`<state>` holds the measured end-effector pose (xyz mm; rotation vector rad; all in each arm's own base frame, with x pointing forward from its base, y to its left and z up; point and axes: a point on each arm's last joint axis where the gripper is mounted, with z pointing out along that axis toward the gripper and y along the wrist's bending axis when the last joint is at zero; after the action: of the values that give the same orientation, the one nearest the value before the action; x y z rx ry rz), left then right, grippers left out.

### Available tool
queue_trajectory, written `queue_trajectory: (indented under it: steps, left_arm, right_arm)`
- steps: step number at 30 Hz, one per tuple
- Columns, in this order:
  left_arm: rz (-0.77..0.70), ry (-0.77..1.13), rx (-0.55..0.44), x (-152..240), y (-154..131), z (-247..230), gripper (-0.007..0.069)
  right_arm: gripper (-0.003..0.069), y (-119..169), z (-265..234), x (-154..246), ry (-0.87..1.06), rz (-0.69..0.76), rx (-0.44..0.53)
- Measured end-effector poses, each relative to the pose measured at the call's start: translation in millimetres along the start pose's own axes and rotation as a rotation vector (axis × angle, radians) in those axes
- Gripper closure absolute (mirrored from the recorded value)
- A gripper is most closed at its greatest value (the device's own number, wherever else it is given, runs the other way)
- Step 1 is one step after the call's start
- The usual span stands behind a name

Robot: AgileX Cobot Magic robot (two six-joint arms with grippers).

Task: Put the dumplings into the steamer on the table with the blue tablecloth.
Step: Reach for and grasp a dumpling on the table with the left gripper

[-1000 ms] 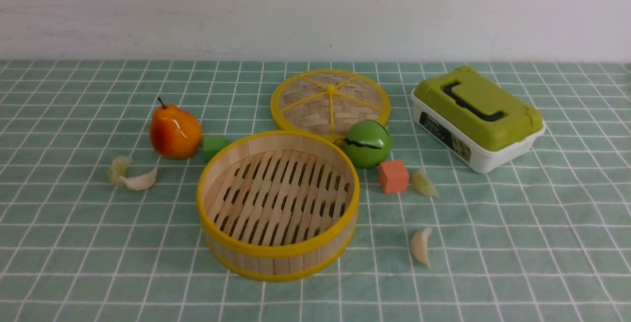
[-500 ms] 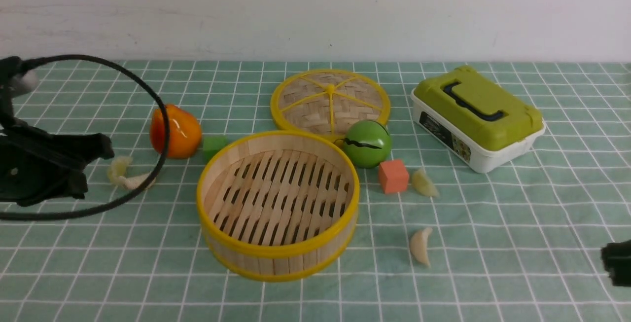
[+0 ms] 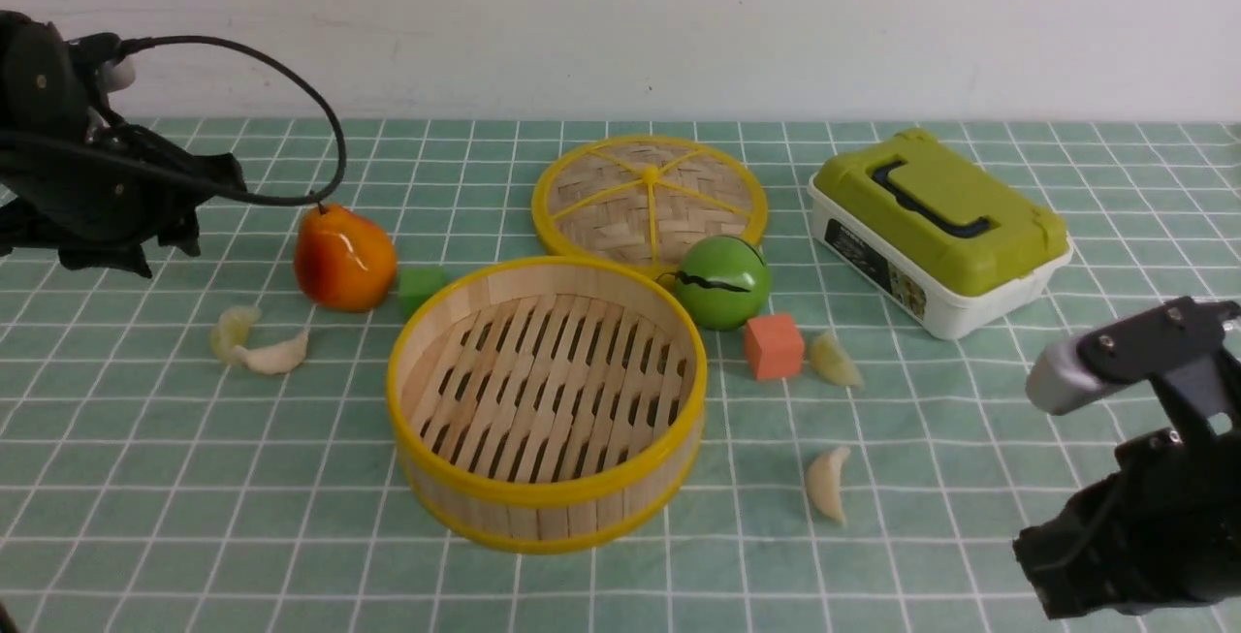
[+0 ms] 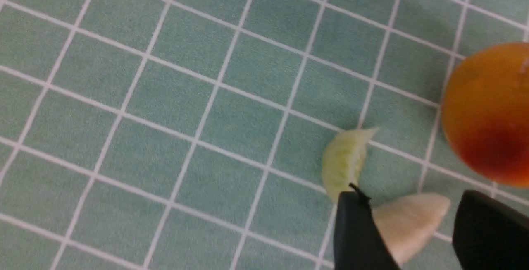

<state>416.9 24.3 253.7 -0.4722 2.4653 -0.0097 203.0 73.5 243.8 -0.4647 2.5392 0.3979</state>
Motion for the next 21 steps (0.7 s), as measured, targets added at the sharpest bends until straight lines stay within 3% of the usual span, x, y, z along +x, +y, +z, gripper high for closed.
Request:
queue_trajectory:
  steps: [4, 11, 17, 21]
  left_arm:
    - [0.007, 0.033, -0.020, -6.7, -3.0, 28.9, 0.0228]
    - [0.073, 0.124, -0.073, 6.7, 0.3, 71.6, 0.0227]
    - [0.154, 0.166, -0.058, 17.1, 0.4, 94.3, 0.0285]
    - [0.204, 0.188, -0.027, 21.1, -1.6, 99.9, 0.0394]
  right_arm:
    - [0.0638, 0.3, 5.9, -0.7, 0.011, 0.035, -0.019]
    - [0.0627, 0.9, 6.0, -2.9, -0.010, 0.034, -0.025]
    - [0.0617, 0.6, 5.9, -3.7, -0.018, 0.031, -0.021]
    - [0.0611, 0.5, 5.9, -3.9, -0.020, 0.031, -0.021]
